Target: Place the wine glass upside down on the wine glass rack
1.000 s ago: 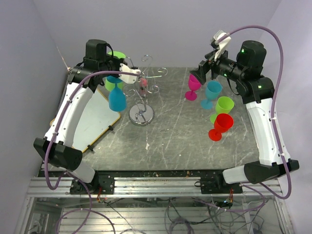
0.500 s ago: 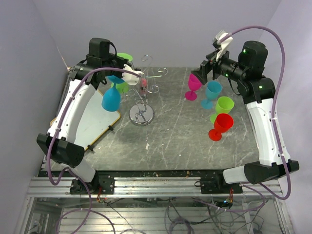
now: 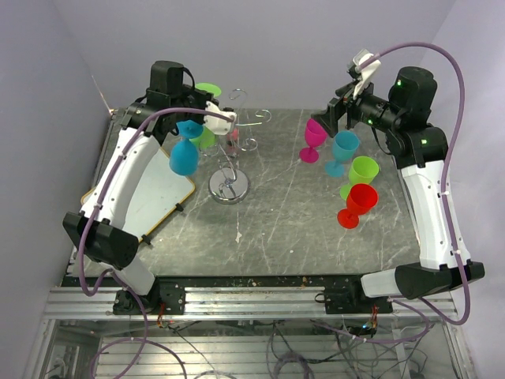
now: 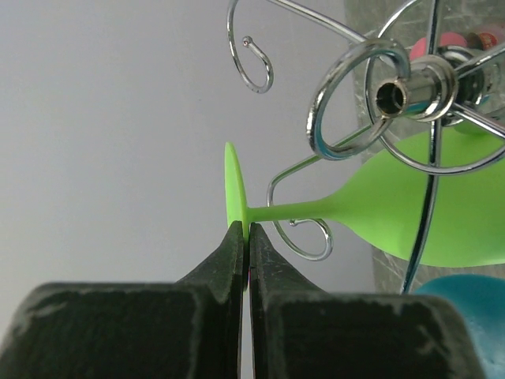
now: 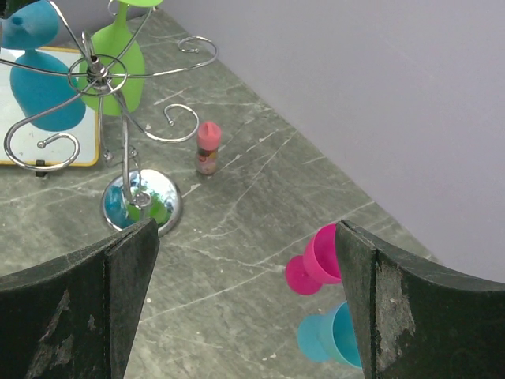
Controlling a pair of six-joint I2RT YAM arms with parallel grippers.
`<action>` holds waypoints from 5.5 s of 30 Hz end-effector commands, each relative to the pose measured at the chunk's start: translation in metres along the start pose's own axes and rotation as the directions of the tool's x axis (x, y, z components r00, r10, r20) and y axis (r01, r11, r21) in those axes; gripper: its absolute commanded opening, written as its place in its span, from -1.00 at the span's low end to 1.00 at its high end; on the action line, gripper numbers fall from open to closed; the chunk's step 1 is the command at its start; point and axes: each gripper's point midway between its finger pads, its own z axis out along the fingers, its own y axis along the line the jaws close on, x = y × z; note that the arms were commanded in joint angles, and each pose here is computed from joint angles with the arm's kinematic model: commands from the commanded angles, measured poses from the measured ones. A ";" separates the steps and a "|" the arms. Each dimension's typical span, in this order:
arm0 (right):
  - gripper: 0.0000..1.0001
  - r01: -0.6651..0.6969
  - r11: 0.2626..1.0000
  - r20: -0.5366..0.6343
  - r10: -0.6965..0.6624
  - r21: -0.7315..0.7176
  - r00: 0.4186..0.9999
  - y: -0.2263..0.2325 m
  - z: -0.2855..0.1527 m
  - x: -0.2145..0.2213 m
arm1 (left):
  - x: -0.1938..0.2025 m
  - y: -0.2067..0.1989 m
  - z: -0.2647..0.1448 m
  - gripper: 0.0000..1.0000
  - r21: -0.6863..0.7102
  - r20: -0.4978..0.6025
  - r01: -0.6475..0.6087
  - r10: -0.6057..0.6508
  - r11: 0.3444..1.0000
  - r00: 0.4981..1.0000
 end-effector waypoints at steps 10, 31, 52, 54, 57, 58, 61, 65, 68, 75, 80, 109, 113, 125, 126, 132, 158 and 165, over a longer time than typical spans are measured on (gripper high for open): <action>0.85 -0.005 1.000 0.046 0.004 0.007 0.999 -0.003 -0.012 -0.011 | 0.009 0.023 0.009 -0.82 -0.161 -0.055 0.094 -0.104 0.983 0.993; 0.85 -0.013 1.000 0.057 0.013 0.003 0.998 -0.003 -0.017 -0.011 | 0.028 0.009 0.003 -0.76 -0.169 -0.152 0.178 -0.204 0.969 0.967; 0.85 -0.025 1.000 0.063 0.024 0.003 0.998 -0.006 -0.020 -0.010 | 0.016 -0.008 -0.005 -0.75 -0.100 -0.120 0.172 -0.184 0.980 0.976; 0.85 -0.025 1.000 0.064 0.024 0.004 0.998 -0.007 -0.020 -0.010 | 0.016 -0.011 -0.005 -0.75 -0.089 -0.120 0.166 -0.176 0.982 0.977; 0.85 -0.026 1.000 0.065 0.026 0.005 0.998 -0.007 -0.020 -0.010 | 0.015 -0.016 -0.006 -0.72 -0.074 -0.121 0.159 -0.167 0.985 0.979; 0.85 -0.026 1.000 0.065 0.025 0.004 0.998 -0.007 -0.020 -0.010 | 0.015 -0.017 -0.006 -0.72 -0.069 -0.122 0.156 -0.164 0.985 0.979; 0.85 -0.030 1.000 0.065 0.030 0.003 0.997 -0.008 -0.020 -0.009 | 0.015 -0.019 -0.005 -0.68 -0.061 -0.123 0.153 -0.159 0.986 0.980; 0.85 -0.036 0.999 0.063 0.035 0.007 0.997 -0.010 -0.020 -0.008 | 0.015 -0.019 -0.004 -0.63 -0.053 -0.121 0.164 -0.169 0.985 0.978; 0.85 -0.034 0.999 0.065 0.033 0.007 0.997 -0.010 -0.020 -0.008 | 0.014 -0.022 -0.004 -0.58 -0.039 -0.120 0.167 -0.171 0.985 0.978; 0.85 -0.039 0.999 0.063 0.039 0.005 0.997 -0.011 -0.020 -0.005 | 0.015 -0.023 -0.006 -0.53 -0.036 -0.126 0.165 -0.168 0.986 0.978; 0.85 -0.041 0.999 0.065 0.041 0.007 0.997 -0.012 -0.021 -0.005 | 0.013 -0.027 -0.008 -0.47 -0.029 -0.124 0.165 -0.167 0.986 0.978; 0.86 -0.056 0.998 0.080 0.055 0.007 0.995 -0.014 -0.028 -0.003 | 0.009 -0.012 -0.040 0.00 -0.100 -0.133 0.171 -0.183 0.980 0.974; 0.86 -0.054 0.998 0.088 0.053 0.011 0.995 -0.015 -0.032 -0.005 | 0.007 -0.009 -0.048 0.07 -0.113 -0.133 0.173 -0.188 0.978 0.973; 0.86 -0.043 0.998 0.073 0.039 0.055 0.997 -0.024 -0.035 0.000 | 0.002 -0.008 -0.067 0.13 -0.137 -0.126 0.208 -0.225 0.968 0.966; 0.86 -0.041 0.997 0.063 0.037 0.064 0.997 -0.026 -0.035 0.003 | 0.002 -0.007 -0.069 0.15 -0.145 -0.122 0.217 -0.236 0.965 0.964; 0.87 -0.012 0.989 -0.010 0.014 0.144 1.000 -0.040 -0.036 0.024 | 0.001 0.012 -0.088 0.25 -0.254 -0.104 0.306 -0.340 0.918 0.935; 0.89 -0.034 0.867 -0.457 0.295 0.497 0.839 -0.050 -0.129 0.216 | 0.040 0.004 -0.180 0.99 -0.585 0.068 0.750 -0.903 0.308 0.424; 0.77 -0.103 0.848 -0.524 0.412 0.520 0.746 -0.029 -0.150 0.263 | 0.045 -0.011 -0.174 0.99 -0.567 0.024 0.762 -0.919 0.313 0.395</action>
